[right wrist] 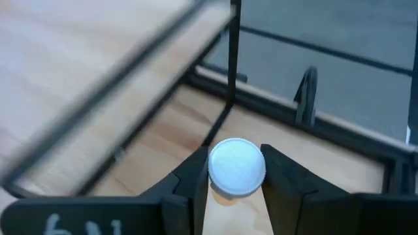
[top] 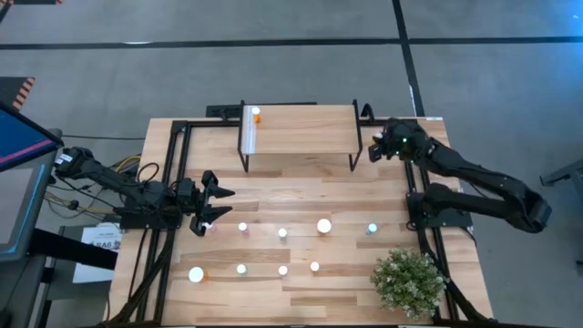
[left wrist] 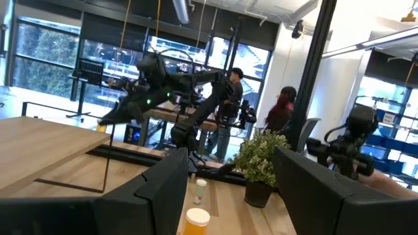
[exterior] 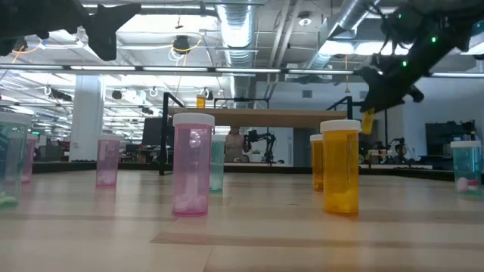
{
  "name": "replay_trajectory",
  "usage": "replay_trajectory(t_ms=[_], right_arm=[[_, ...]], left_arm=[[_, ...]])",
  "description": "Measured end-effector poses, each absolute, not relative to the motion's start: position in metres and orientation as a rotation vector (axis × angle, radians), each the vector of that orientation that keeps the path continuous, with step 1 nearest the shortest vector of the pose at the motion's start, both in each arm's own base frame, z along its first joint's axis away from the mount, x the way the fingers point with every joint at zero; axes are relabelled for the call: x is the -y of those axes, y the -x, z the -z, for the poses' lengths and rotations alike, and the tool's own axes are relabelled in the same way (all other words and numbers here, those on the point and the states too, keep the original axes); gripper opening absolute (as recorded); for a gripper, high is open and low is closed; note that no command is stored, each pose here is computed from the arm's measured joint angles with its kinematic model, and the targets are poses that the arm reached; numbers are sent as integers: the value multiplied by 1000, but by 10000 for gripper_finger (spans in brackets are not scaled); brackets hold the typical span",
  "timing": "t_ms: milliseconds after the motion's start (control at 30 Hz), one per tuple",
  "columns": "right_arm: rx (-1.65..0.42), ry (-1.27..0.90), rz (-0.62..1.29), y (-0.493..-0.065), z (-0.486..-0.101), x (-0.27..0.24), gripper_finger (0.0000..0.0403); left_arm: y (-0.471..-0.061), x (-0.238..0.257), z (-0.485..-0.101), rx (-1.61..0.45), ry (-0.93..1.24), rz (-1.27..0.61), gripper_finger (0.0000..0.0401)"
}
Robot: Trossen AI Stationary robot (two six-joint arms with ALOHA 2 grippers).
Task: Pick and place medicine bottles onto shelf by color
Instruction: Put the top small orange pill bottle on the shelf
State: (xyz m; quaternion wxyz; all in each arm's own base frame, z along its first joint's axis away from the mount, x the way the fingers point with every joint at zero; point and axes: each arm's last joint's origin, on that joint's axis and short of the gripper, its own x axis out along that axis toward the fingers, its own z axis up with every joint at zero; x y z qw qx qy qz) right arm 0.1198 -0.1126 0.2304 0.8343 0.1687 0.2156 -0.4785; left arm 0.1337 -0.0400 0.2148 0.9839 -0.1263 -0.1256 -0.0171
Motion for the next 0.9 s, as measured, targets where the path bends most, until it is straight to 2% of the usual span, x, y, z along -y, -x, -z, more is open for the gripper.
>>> replay_trajectory(t_ms=[467, 900], right_arm=[[-296, -302, 967, -125, -300, 114, 135], [-309, -262, 816, -180, -340, 125, 138]], left_arm=[[-134, 40, -215, 253, 258, 35, 212], [-134, 40, -215, 253, 258, 35, 212]])
